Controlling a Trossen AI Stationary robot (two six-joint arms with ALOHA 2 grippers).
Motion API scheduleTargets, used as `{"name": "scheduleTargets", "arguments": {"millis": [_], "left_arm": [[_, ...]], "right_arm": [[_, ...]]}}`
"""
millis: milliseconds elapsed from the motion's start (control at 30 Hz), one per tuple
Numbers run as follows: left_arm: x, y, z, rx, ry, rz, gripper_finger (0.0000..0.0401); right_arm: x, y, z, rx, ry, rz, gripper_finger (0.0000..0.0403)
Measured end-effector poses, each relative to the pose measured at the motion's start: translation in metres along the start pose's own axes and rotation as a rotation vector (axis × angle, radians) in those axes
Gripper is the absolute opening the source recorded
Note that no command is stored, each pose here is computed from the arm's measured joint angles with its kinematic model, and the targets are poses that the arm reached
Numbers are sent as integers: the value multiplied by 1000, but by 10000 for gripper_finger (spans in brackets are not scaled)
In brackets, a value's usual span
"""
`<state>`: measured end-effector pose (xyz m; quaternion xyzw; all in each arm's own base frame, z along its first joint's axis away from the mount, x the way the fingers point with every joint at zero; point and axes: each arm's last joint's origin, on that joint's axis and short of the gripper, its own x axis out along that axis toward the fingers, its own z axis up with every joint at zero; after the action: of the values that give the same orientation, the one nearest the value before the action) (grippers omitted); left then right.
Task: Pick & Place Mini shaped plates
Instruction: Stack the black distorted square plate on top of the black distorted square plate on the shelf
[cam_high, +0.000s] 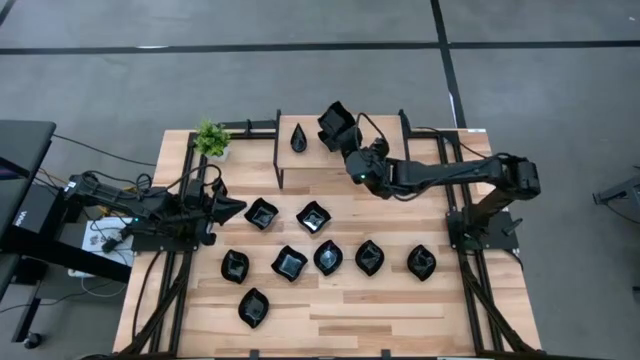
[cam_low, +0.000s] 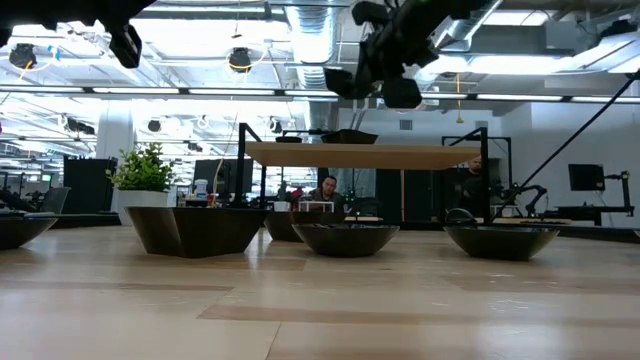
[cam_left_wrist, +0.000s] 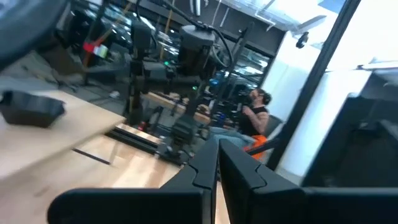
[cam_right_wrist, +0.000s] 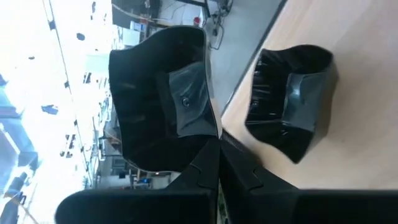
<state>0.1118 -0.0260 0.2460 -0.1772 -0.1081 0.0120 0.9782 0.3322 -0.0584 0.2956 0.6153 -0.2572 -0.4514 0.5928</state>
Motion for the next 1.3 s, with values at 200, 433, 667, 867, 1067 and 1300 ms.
{"name": "scheduleTargets", "arguments": {"millis": [200, 433, 667, 867, 1067, 1300], "left_arm": [[0, 0, 0, 72, -7, 17, 16], [0, 0, 0, 74, -7, 17, 16], [0, 0, 1, 73, -9, 16, 16], [0, 0, 1, 72, -11, 15, 16], [0, 0, 1, 64, -10, 15, 16], [0, 0, 1, 62, -10, 12, 16]], "right_arm": [[3, -4, -2, 20, -5, -9, 0], [-11, 8, 6, -25, 3, 13, 0], [-8, 8, 9, 1, -14, 9, 0], [-10, 3, 6, -45, 41, -34, 0], [-7, 1, 7, -83, 61, -55, 0], [1, 2, 18, -155, 161, -109, 0]]}}
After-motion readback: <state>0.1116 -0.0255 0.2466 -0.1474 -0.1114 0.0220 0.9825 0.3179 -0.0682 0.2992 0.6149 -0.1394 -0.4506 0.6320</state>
